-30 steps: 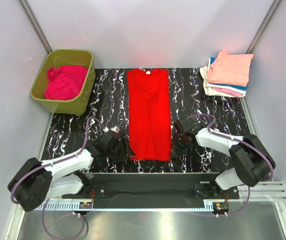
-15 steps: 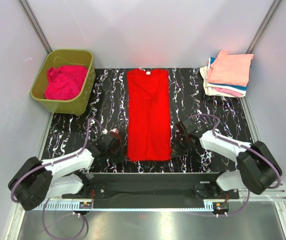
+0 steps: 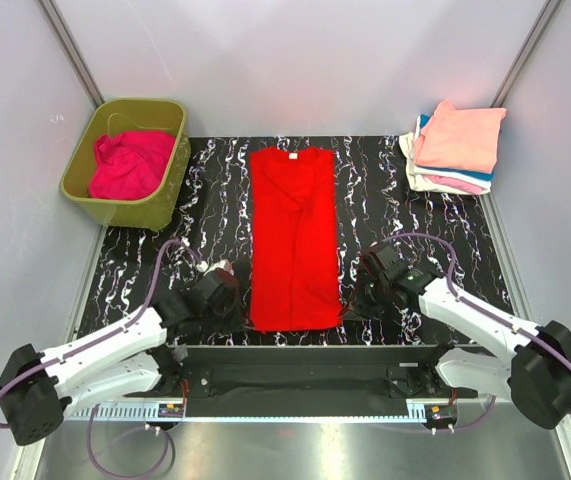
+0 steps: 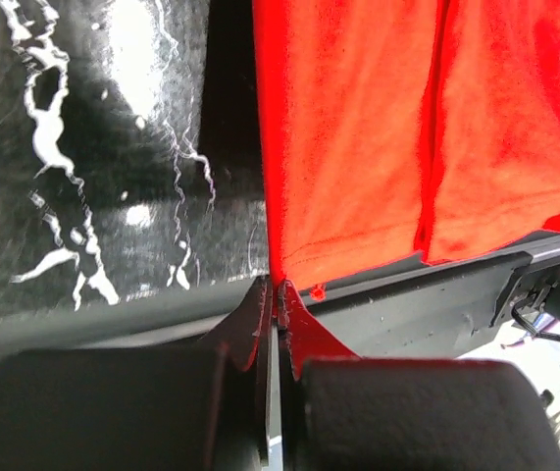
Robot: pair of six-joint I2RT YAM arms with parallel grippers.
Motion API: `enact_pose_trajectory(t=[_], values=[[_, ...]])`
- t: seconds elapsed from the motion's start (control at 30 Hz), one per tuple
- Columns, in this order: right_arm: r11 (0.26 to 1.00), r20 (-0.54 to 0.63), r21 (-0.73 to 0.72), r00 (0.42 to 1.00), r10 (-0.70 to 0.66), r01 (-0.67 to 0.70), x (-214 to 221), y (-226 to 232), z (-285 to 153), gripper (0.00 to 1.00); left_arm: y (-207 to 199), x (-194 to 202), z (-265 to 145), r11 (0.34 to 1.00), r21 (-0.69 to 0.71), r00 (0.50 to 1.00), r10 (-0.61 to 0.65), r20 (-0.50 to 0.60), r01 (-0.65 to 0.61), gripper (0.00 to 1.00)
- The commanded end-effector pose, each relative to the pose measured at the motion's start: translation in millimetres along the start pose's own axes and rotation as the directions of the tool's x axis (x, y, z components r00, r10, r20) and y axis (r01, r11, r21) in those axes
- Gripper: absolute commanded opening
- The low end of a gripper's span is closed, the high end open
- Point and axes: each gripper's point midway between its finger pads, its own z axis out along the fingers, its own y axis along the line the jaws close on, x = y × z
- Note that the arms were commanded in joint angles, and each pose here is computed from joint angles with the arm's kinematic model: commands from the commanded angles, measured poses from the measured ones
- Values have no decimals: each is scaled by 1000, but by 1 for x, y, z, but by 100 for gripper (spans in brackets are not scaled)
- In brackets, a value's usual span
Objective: Fold and stack the t-shirts
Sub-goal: Fold the tshirt
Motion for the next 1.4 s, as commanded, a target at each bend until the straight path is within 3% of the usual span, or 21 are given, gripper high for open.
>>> enact_pose_trajectory(t=[0.0,0.23,0.53,1.07,1.37], values=[[1000,36,-22,999,1,0,-5,16,-20,0,-23,-22,-22,1000,14,997,1,75,-2,0],[994,159,55,982,-99,91,-50,33,-39,0,-38,-61,-33,987,-108,982,137,133,-123,0],[990,241,44,960,-144,137,-135,64,-50,0,-67,-135,-33,980,-122,962,181,202,-159,1],[988,236,67,960,-150,138,-234,90,-16,0,-94,-251,-14,966,-143,944,243,225,-215,1],[988,234,97,962,-140,120,-274,88,9,0,-92,-286,14,966,-145,953,241,185,-216,1]])
